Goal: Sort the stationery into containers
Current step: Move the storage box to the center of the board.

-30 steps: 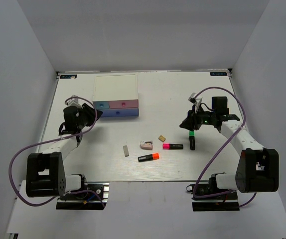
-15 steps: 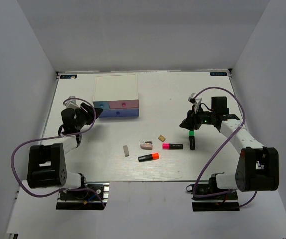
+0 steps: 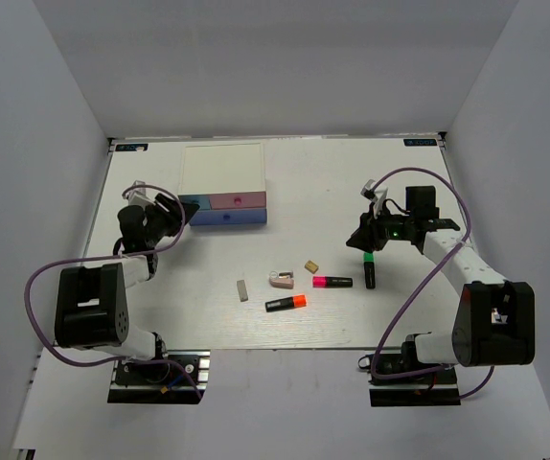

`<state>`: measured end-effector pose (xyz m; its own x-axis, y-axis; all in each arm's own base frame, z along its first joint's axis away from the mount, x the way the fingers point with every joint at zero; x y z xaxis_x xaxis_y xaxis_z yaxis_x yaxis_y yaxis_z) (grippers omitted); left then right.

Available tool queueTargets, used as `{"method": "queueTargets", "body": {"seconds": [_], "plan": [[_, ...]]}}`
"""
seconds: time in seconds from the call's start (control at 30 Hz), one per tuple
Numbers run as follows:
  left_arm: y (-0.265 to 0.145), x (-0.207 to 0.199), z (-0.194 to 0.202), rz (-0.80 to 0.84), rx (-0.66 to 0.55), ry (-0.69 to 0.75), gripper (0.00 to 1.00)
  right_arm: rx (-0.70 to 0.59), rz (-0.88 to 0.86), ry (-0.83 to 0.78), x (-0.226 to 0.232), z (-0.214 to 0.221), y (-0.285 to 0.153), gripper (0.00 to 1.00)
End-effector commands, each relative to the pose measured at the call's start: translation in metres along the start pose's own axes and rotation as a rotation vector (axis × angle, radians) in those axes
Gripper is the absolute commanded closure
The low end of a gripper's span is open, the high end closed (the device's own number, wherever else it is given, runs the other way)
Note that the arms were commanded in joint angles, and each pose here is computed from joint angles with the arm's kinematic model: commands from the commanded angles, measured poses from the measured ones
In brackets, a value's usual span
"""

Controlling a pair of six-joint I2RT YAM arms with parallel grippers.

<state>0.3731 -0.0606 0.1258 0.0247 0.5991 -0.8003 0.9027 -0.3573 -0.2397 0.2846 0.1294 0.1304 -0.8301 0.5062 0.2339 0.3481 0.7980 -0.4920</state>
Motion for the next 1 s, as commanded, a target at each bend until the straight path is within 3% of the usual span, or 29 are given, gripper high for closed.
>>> {"method": "queueTargets", "body": {"seconds": [0.0, 0.5, 0.77, 0.97], "plan": [[0.002, -0.02, -0.016, 0.077, -0.028, 0.023, 0.44, -0.018, 0.002, -0.046, -0.003, -0.014, -0.002, 0.61], [0.017, -0.012, -0.029, 0.059, -0.062, 0.004, 0.46, -0.01, 0.002, -0.05, -0.002, -0.012, -0.002, 0.61], [0.021, -0.01, -0.025, 0.074, -0.047, -0.024, 0.57, -0.003, 0.001, -0.046, 0.0, -0.009, -0.002, 0.61], [0.022, -0.009, -0.023, 0.081, -0.039, -0.024, 0.78, -0.007, -0.003, -0.051, -0.001, -0.012, -0.001, 0.61]]}}
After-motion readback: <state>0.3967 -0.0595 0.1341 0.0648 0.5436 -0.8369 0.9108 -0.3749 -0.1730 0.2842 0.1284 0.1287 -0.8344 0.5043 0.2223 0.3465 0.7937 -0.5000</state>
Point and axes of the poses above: each gripper's point midway between its finger pads, its own y axis out along the fingers, its own x axis along the line the jaws close on, z = x × y, the point moved 2 cm from there along -y, back along the fingers, and after that the axes turned 1 degree about -y, right-handed, at the moved point
